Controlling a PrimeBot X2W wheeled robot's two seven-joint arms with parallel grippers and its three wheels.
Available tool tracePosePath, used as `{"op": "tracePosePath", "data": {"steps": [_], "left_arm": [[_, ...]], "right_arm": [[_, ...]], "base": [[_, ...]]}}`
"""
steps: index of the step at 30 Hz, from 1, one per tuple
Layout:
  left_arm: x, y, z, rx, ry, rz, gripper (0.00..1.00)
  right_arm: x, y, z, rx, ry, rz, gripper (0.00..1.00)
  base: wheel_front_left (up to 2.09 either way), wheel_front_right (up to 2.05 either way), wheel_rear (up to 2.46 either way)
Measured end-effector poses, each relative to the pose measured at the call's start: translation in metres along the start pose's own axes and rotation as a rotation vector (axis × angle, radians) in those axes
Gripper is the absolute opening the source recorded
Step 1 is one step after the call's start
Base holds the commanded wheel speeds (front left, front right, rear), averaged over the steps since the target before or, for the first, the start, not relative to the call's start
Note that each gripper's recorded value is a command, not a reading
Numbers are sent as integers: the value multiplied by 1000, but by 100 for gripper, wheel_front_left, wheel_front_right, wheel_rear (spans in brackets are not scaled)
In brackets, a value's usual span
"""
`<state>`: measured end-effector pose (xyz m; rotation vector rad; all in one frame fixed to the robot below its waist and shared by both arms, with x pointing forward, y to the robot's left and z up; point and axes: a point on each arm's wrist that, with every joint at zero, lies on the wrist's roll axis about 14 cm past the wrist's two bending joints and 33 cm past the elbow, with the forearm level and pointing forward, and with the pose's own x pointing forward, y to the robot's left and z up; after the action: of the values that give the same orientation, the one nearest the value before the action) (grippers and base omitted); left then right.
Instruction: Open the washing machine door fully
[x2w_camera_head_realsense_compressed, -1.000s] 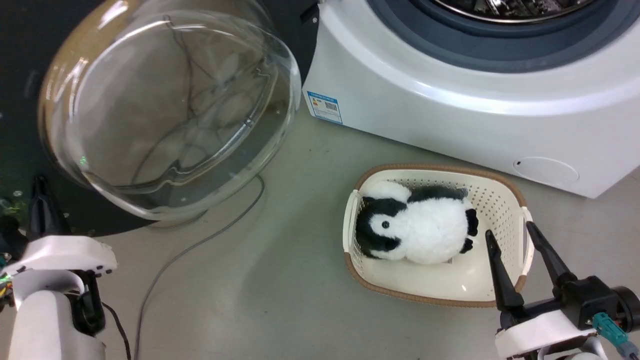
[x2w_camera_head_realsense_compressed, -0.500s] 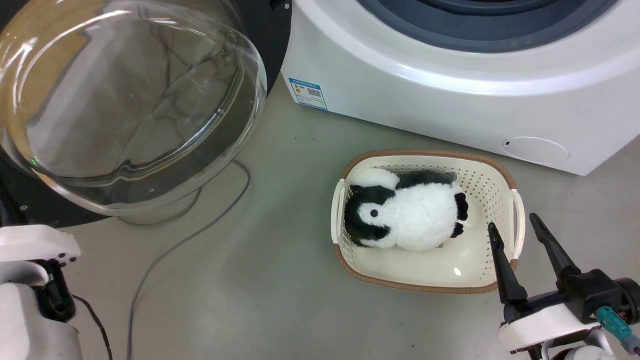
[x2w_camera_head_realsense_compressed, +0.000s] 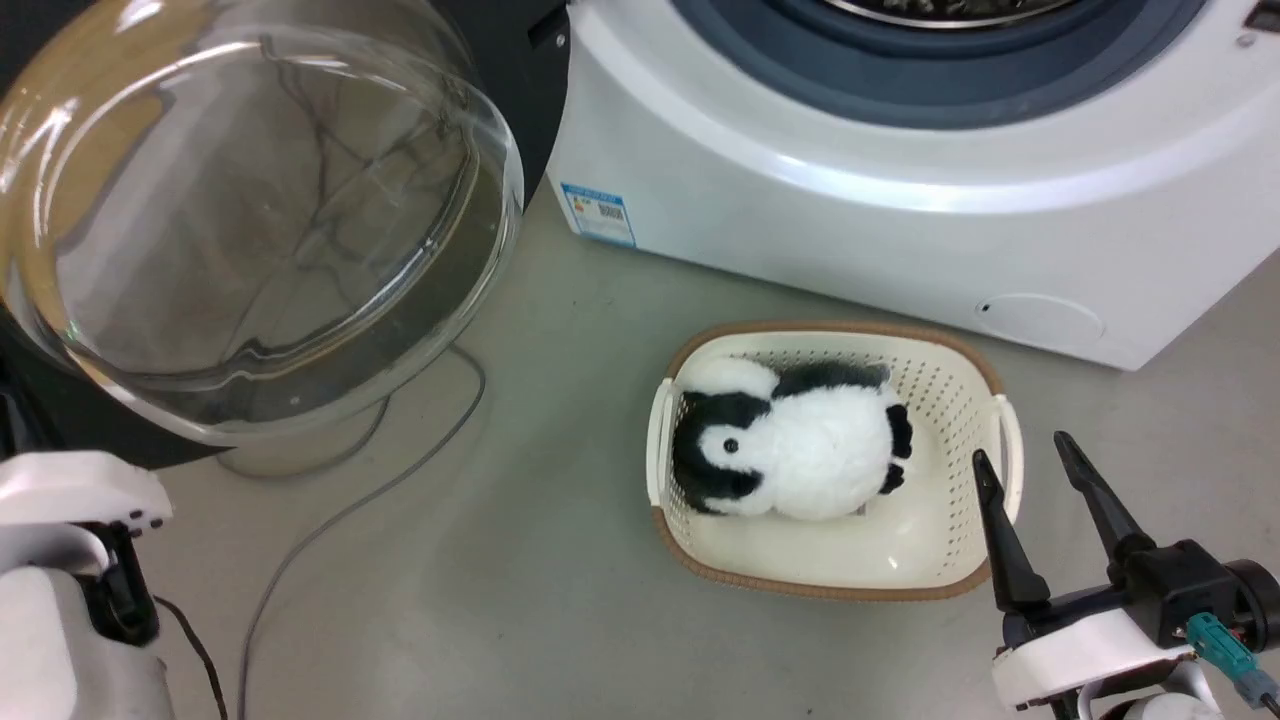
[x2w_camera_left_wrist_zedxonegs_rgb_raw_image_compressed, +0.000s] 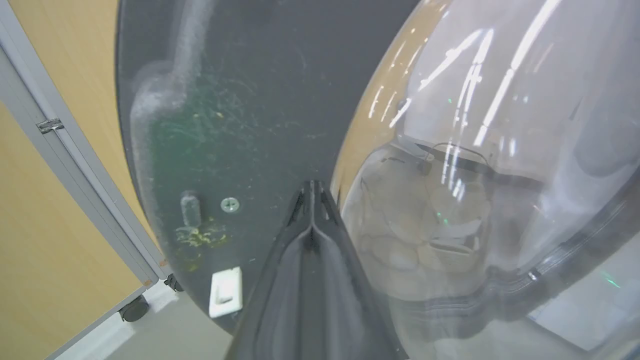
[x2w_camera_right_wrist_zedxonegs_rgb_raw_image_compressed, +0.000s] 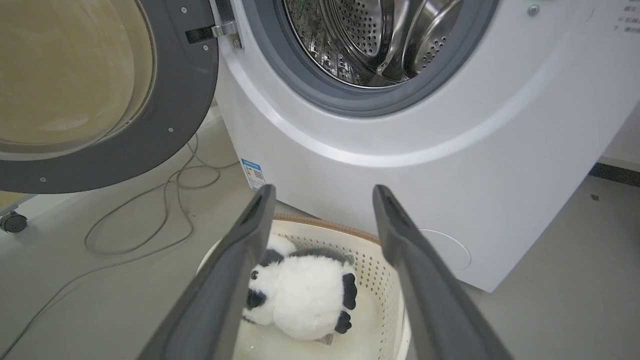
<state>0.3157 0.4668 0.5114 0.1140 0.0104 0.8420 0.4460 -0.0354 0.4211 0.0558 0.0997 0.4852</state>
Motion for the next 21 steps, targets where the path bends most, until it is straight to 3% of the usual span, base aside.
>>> {"op": "tracePosePath", "data": {"steps": [6,21], "left_arm": [[-16,2,10,-8,-35,-27,0],[-62,-42,56,-82,-197,-236,0]], "right_arm": [[-9,-2,26,-15,-56,-26,100],[-61,-21,95,-60,-224,-137,100]], "base": [[0,0,0],[0,0,0]]}}
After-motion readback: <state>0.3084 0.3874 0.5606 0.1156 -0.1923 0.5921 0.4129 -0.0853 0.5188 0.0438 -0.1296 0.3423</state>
